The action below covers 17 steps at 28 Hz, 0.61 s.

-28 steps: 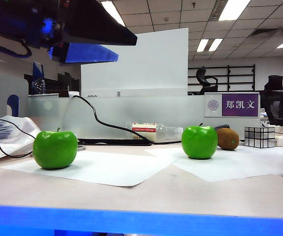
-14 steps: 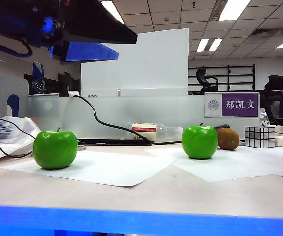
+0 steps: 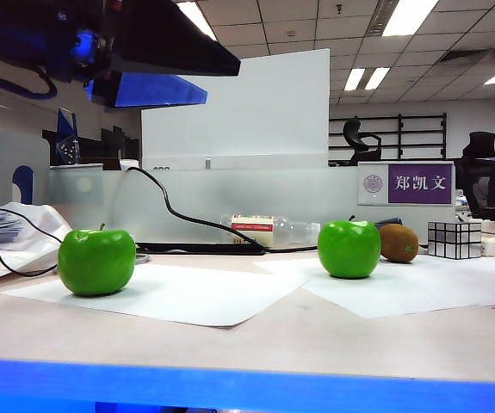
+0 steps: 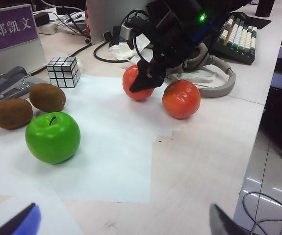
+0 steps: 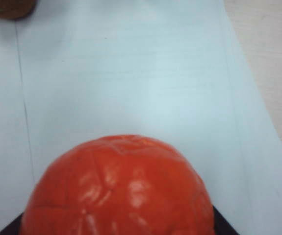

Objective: Put the same fruits together.

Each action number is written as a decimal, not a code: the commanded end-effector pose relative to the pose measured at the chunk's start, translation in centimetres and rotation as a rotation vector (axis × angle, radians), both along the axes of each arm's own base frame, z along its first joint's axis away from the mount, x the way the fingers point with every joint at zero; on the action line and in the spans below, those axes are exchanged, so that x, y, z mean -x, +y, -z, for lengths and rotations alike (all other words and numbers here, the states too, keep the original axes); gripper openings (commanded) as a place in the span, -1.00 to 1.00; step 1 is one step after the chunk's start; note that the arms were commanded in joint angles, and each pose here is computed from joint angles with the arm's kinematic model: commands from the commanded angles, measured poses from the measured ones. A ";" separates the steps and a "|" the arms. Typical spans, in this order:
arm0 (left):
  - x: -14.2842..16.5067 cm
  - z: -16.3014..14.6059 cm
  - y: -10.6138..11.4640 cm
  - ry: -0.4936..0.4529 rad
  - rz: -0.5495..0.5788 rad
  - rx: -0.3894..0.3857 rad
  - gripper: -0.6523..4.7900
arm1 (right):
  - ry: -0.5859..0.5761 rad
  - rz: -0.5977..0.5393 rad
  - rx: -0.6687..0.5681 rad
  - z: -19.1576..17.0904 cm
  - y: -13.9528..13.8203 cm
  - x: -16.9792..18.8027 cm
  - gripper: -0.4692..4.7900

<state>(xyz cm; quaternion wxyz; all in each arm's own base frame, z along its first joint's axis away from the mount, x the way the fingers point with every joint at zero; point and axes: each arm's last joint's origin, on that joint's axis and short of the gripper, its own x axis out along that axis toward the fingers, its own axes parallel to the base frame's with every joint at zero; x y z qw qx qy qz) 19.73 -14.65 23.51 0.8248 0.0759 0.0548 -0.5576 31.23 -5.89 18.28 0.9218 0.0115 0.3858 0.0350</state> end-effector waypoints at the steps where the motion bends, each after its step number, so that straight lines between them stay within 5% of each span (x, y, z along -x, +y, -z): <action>1: 0.0 -0.5 -0.1 -0.027 0.003 0.014 1.00 | -0.022 -0.004 -0.002 -0.3 0.0 -0.2 0.84; 3: 0.0 -0.5 -0.1 -0.027 0.003 0.014 1.00 | -0.022 -0.004 -0.002 -0.3 0.0 -0.2 0.99; 17: 0.0 -0.5 -0.1 -0.026 0.002 0.014 1.00 | -0.077 0.028 0.002 -1.0 -0.2 -0.6 1.00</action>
